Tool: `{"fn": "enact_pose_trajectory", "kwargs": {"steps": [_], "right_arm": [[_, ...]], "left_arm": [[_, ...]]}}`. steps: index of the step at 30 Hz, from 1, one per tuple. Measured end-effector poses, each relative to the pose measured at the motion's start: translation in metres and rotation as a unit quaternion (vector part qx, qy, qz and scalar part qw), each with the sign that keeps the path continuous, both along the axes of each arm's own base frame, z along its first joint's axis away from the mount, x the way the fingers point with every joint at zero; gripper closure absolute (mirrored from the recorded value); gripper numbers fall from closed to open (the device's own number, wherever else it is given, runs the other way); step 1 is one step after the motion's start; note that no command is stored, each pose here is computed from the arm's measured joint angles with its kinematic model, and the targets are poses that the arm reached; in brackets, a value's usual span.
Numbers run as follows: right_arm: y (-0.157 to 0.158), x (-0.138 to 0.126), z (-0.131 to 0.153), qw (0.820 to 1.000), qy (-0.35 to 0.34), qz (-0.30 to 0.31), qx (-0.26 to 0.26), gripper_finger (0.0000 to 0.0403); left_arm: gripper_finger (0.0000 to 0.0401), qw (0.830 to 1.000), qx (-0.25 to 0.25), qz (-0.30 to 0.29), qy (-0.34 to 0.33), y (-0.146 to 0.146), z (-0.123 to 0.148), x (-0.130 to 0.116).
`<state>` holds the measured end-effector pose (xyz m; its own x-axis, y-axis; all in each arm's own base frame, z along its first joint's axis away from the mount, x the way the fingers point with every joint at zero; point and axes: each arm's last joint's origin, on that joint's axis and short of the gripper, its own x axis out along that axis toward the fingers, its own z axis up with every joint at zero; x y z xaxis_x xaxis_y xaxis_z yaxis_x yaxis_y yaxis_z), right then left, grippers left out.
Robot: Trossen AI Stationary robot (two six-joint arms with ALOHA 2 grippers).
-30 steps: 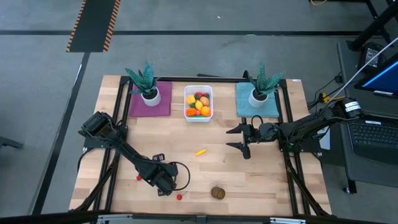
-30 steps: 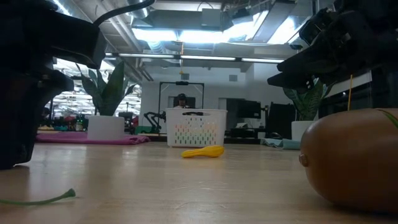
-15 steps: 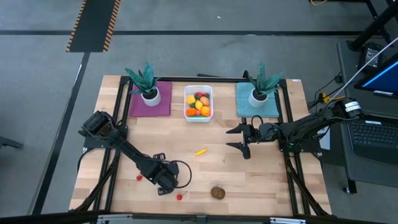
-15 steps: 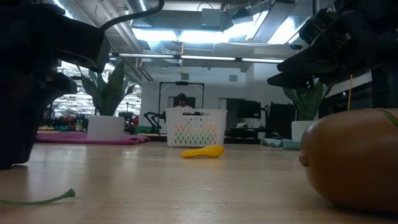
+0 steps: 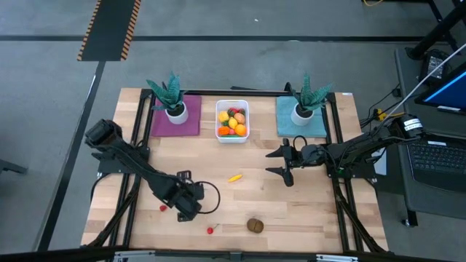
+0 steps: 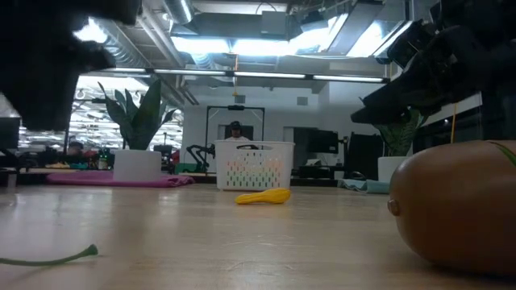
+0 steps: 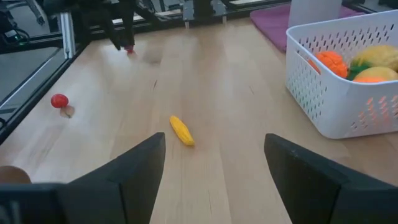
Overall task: Pick and placing Produce into tupperware
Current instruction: Put the black raspberry into the white bin
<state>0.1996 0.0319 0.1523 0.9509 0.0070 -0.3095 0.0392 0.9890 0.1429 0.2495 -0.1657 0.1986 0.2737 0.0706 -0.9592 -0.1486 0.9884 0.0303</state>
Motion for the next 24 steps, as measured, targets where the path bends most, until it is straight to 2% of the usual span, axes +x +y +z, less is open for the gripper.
{"fn": "enact_pose_trajectory", "kwargs": {"steps": [4, 9, 12, 14, 18, 24], "right_arm": [[0.000, 0.000, 0.000, 1.000, 0.000, 0.000, 0.000, 0.0128], [0.000, 0.000, 0.000, 1.000, 0.000, 0.000, 0.000, 0.0128], [0.000, 0.000, 0.000, 1.000, 0.000, 0.000, 0.000, 0.0128], [0.000, 0.000, 0.000, 1.000, 0.000, 0.000, 0.000, 0.0128], [0.000, 0.000, 0.000, 1.000, -0.001, 0.000, 0.000, 0.0128], [0.000, 0.000, 0.000, 1.000, 0.000, 0.000, 0.001, 0.0128]], "left_arm": [[0.0319, 0.999, -0.007, -0.012, -0.034, 0.005, 0.020, -0.006], [0.0320, 0.995, 0.007, -0.027, -0.097, 0.010, 0.041, -0.010], [0.0320, 0.986, 0.011, -0.066, -0.151, 0.006, 0.048, -0.002], [0.0320, 0.973, 0.003, -0.102, -0.207, 0.001, 0.051, 0.006], [0.0320, 0.940, -0.024, -0.161, -0.301, -0.002, 0.038, 0.017], [0.0320, 0.920, -0.038, -0.136, -0.367, 0.014, 0.002, 0.016]]}}
